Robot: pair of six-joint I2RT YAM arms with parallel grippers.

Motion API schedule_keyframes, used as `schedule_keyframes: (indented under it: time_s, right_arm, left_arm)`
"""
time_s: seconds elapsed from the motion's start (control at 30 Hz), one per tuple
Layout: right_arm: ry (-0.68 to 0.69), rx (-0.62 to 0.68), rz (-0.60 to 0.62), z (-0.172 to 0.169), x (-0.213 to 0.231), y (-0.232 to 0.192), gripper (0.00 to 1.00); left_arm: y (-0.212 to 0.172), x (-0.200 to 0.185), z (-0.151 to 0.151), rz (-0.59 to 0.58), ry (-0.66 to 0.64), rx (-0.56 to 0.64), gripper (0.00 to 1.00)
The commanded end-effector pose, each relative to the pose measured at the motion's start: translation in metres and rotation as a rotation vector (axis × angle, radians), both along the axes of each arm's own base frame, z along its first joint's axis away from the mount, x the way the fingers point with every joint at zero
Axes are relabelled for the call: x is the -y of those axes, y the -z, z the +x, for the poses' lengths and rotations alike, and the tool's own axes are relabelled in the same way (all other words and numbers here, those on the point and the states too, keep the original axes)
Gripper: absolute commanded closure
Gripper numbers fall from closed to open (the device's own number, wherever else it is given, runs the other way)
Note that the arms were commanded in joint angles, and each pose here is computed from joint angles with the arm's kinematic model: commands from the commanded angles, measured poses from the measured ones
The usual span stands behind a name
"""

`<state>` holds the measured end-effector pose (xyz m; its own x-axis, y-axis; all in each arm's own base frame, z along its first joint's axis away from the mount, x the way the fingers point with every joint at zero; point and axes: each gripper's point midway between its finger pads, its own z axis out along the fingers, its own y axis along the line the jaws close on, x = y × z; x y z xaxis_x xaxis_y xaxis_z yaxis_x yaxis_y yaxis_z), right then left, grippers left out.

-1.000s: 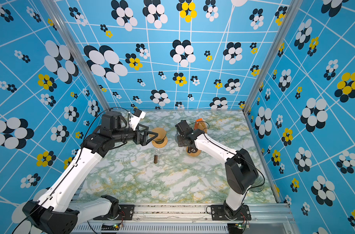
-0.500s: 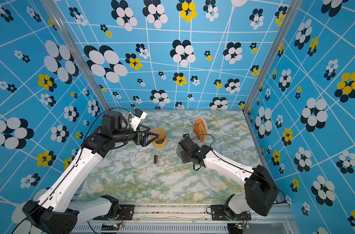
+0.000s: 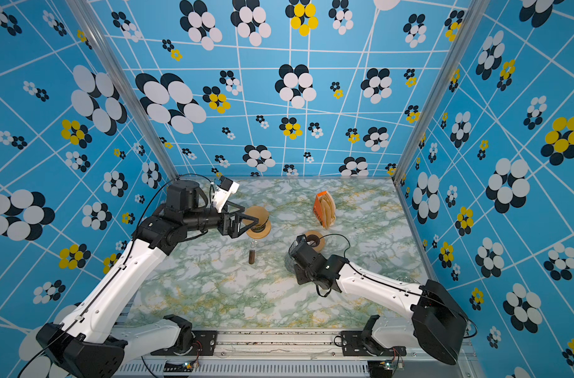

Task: Place the coffee filter in the dripper
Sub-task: 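Lower the glass pitcher onto the table nearer the robot with the right gripper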

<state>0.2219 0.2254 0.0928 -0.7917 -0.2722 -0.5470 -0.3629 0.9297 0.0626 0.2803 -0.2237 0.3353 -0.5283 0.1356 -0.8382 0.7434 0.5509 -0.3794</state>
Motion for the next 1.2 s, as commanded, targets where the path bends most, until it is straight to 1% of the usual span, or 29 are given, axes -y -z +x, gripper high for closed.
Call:
schedule_keyframes:
  time_s: [0.0,0.53,0.8,1.0,1.17]
  right_arm:
    - [0.025,0.058,0.031,0.005,-0.004,-0.01,0.87]
    - [0.019,0.034,0.031,-0.001,-0.013,0.003,0.86]
    - [0.015,0.024,0.012,-0.003,-0.014,0.01,0.86]
    - [0.014,0.017,0.007,-0.004,-0.016,0.015,0.83]
    - [0.017,0.015,0.024,-0.004,-0.019,0.012,0.76]
  left_arm:
    - [-0.009,0.001,0.0,-0.001,0.004,0.033,0.01]
    - [-0.008,0.003,-0.001,0.003,0.01,0.031,0.01]
    - [-0.008,0.004,-0.002,0.005,0.011,0.034,0.01]
    - [-0.009,0.006,-0.004,0.003,0.015,0.034,0.01]
    - [-0.009,0.006,-0.004,0.005,0.015,0.033,0.01]
